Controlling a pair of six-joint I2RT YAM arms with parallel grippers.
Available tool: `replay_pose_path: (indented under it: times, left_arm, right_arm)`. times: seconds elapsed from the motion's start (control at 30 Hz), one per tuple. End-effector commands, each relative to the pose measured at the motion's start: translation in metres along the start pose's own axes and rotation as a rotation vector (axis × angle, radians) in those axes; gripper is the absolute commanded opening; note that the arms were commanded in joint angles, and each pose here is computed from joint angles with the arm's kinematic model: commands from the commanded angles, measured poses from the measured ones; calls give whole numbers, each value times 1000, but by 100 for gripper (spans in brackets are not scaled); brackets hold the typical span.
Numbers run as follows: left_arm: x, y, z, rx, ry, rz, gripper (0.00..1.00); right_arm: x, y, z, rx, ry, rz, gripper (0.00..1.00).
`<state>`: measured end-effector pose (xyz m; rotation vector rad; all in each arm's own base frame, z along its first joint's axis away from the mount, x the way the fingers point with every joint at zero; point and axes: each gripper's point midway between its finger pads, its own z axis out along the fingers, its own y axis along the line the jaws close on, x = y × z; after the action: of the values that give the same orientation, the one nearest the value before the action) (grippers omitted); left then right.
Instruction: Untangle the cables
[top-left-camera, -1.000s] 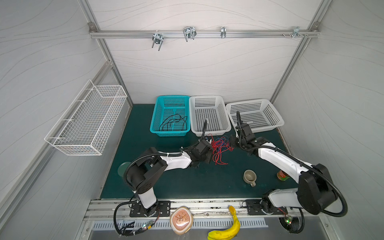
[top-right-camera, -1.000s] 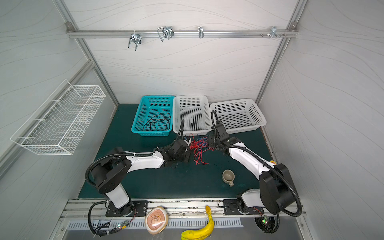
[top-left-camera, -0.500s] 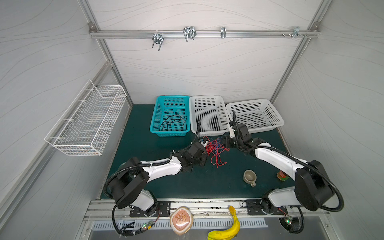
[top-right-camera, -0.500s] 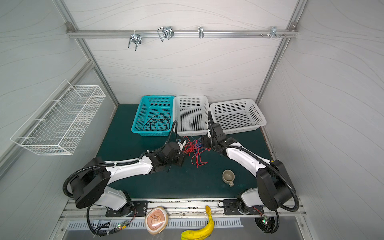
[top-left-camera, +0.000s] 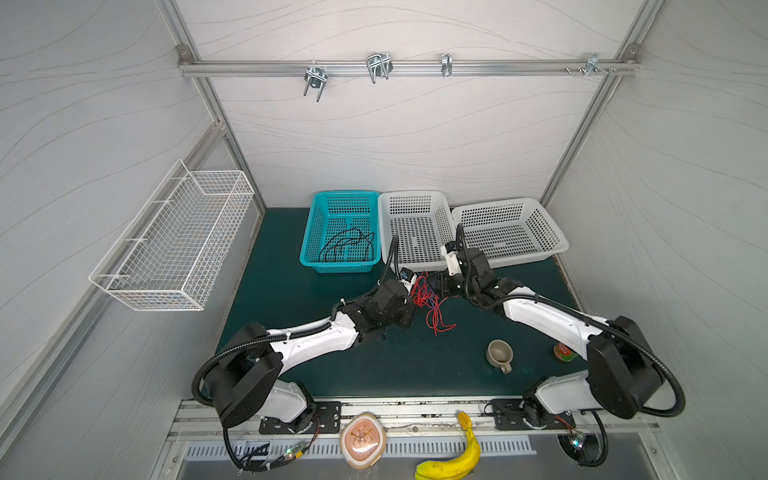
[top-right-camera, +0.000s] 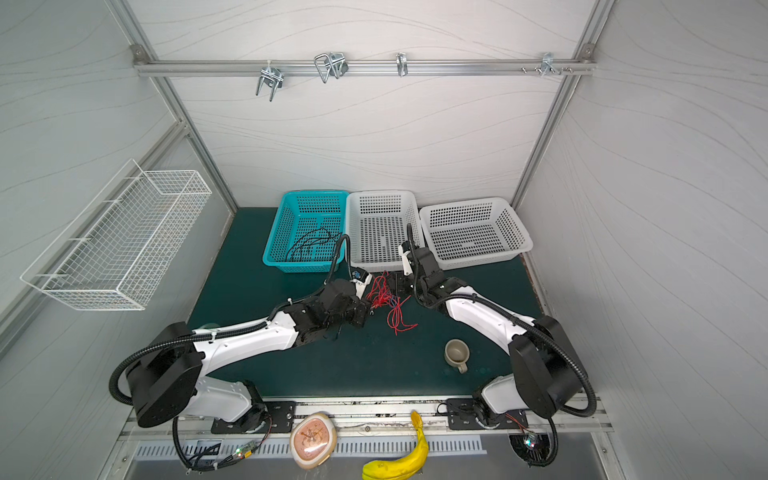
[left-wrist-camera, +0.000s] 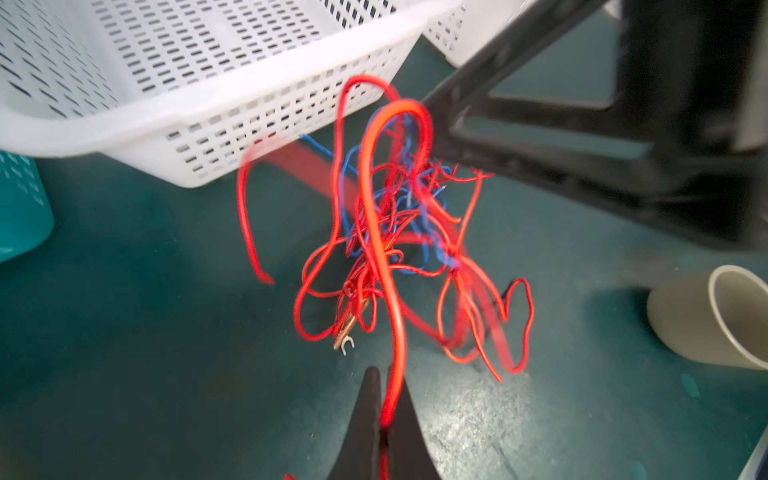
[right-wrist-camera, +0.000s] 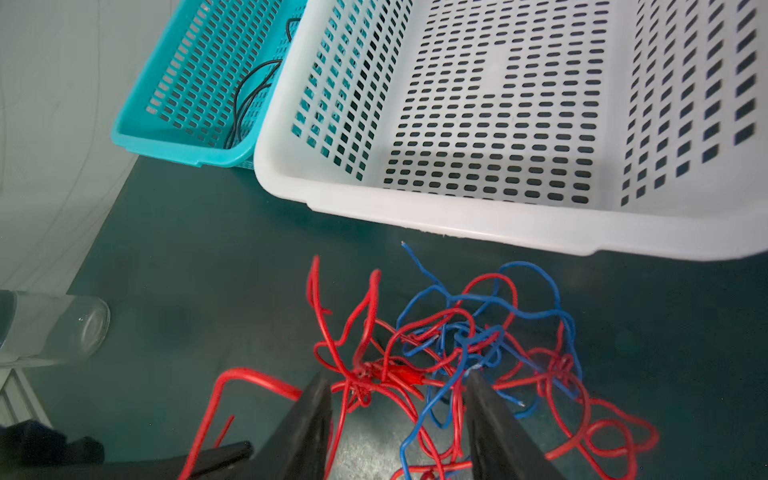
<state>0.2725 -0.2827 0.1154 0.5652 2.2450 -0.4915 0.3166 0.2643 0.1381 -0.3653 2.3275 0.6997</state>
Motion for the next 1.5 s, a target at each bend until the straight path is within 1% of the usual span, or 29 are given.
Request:
replay_pose_path:
  times: [0.0,0.07,0.13,0.23,0.3,0.47,0.6,0.73,0.83,0.93,1.03,1.13,1.3,1.47]
  left_arm:
    - [-42,-13,-15,35,-124,11,0]
    - [-45,-12,-18,27,-135,11,0]
    - [-50,-8,-23,8,-150,10,0]
    - [-60,-3,-34,-24,-188,10,0]
    - [-67,0,-42,-43,-210,18,0]
    - [-88,11,-66,-118,-263,34,0]
    - [-105,29,-87,-228,-312,36,0]
    - [-125,55,-110,-359,-356,0,0]
    - [-136,75,-129,-405,-376,-47,0]
    - [-140,93,-143,-440,-396,-89,0]
    - [-136,99,-145,-451,-397,-100,0]
    - [-130,97,-136,-426,-384,-94,0]
    - [-126,91,-118,-385,-355,-84,0]
    - [-130,82,-107,-331,-359,-58,0]
  right_arm:
    - [-9,11,10,-37,-5,0,48]
    - [-10,12,15,-49,-2,-1,44]
    - [-10,10,20,-41,-1,2,30]
    - [-6,-2,24,16,4,13,11]
    - [-3,-9,24,49,7,23,1]
    - [8,-22,18,107,12,34,0]
    - [15,-38,12,183,27,34,0]
    - [18,-51,9,235,36,28,0]
    - [18,-58,5,257,34,48,0]
    - [13,-52,0,218,21,49,0]
    - [1,-34,-10,145,-8,11,0]
    - [-20,-8,-26,44,-70,-45,0]
    - [-60,38,-59,-85,-183,-146,0]
    - [-84,73,-84,-196,-245,-217,0]
